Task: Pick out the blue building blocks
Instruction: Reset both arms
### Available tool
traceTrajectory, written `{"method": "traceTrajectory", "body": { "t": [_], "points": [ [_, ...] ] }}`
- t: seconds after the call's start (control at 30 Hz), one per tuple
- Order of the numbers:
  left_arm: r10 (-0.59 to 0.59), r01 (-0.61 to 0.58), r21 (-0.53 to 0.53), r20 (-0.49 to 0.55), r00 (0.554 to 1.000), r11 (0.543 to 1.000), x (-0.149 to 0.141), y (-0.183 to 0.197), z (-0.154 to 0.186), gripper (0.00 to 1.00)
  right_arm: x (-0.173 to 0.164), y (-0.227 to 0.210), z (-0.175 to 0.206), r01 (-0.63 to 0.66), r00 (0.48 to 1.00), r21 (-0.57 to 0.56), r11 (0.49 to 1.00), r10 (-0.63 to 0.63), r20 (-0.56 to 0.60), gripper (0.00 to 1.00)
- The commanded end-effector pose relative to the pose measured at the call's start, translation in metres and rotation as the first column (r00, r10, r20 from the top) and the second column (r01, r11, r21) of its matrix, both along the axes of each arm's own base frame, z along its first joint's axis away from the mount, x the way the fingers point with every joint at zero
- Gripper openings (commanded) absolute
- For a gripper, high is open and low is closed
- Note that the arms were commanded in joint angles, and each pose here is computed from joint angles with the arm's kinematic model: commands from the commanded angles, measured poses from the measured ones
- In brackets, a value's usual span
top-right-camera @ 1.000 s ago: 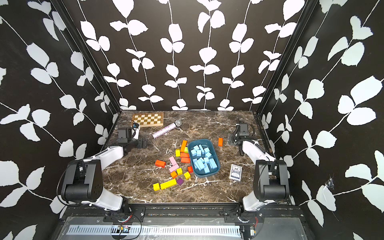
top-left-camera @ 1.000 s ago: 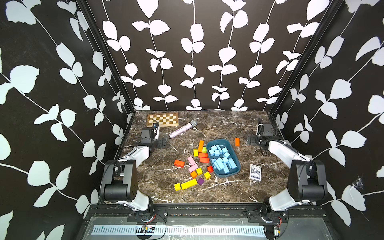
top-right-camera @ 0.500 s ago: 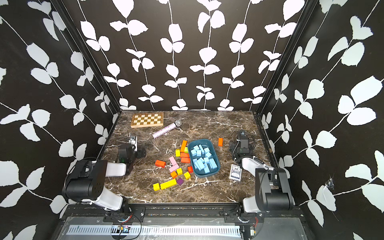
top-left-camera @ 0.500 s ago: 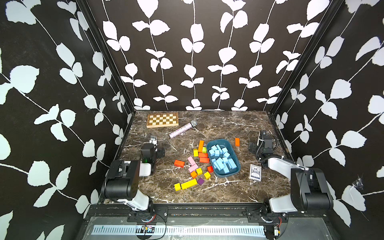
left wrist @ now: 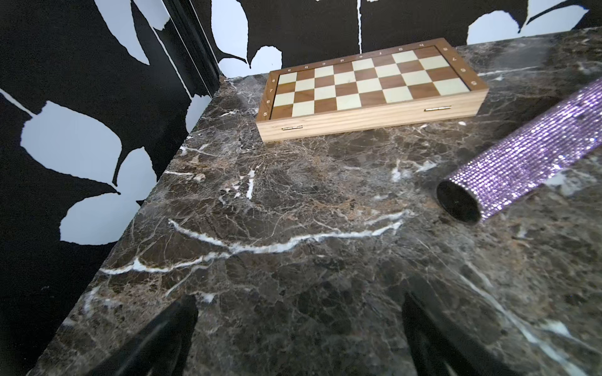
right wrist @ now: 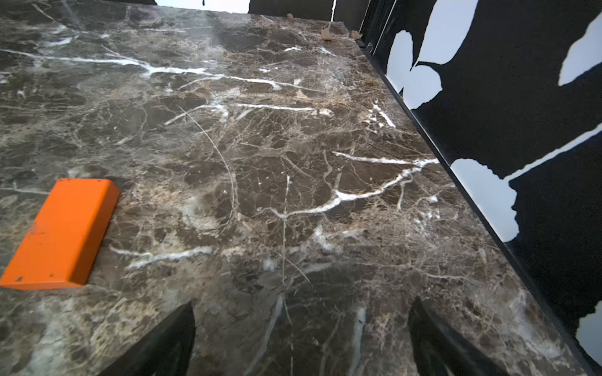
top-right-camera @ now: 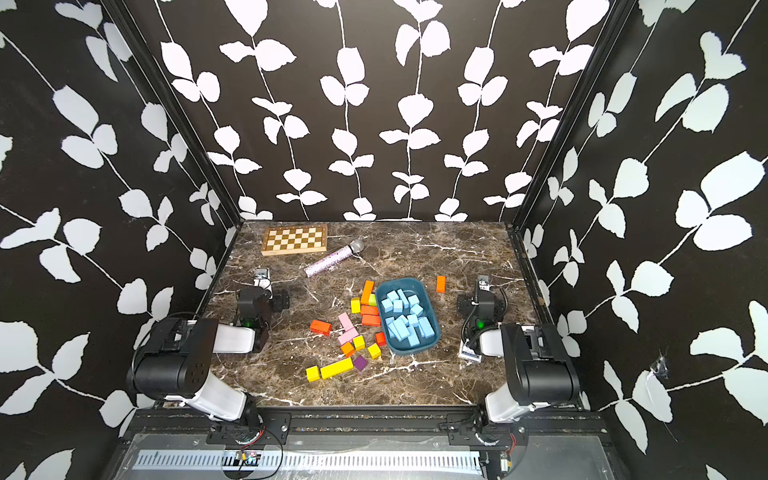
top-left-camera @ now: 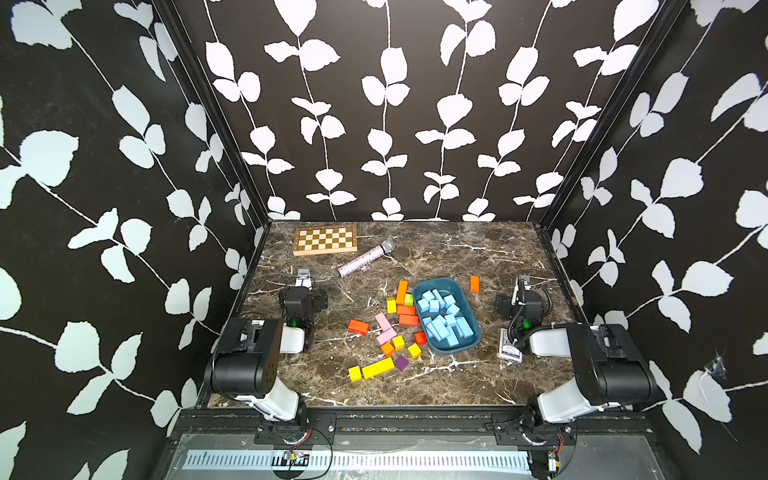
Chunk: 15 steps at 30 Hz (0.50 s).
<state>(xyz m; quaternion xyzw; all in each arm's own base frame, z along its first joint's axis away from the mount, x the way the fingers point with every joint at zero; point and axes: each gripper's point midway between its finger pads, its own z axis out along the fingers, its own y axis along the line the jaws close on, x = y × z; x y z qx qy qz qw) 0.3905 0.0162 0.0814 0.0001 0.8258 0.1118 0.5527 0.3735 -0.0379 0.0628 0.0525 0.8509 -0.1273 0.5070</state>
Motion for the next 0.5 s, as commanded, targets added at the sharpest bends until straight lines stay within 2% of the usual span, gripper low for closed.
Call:
{"method": "traceTrajectory", "body": {
  "t": [0.0,0.47],
  "points": [
    [0.008,-0.007,-0.008,0.057,0.998,1.0,0.0044,-0.0003,0.0172,0.99,0.0136,-0.002,0.0327,0.018,0.991,-0.014,1.0,-0.016,0.13,0.99],
    [0.007,-0.007,-0.007,0.056,0.998,1.0,0.0043,-0.0006,0.0174,0.99,0.0134,-0.0019,0.0346,0.017,0.99,-0.017,1.0,-0.015,0.138,0.99]
  ]
}}
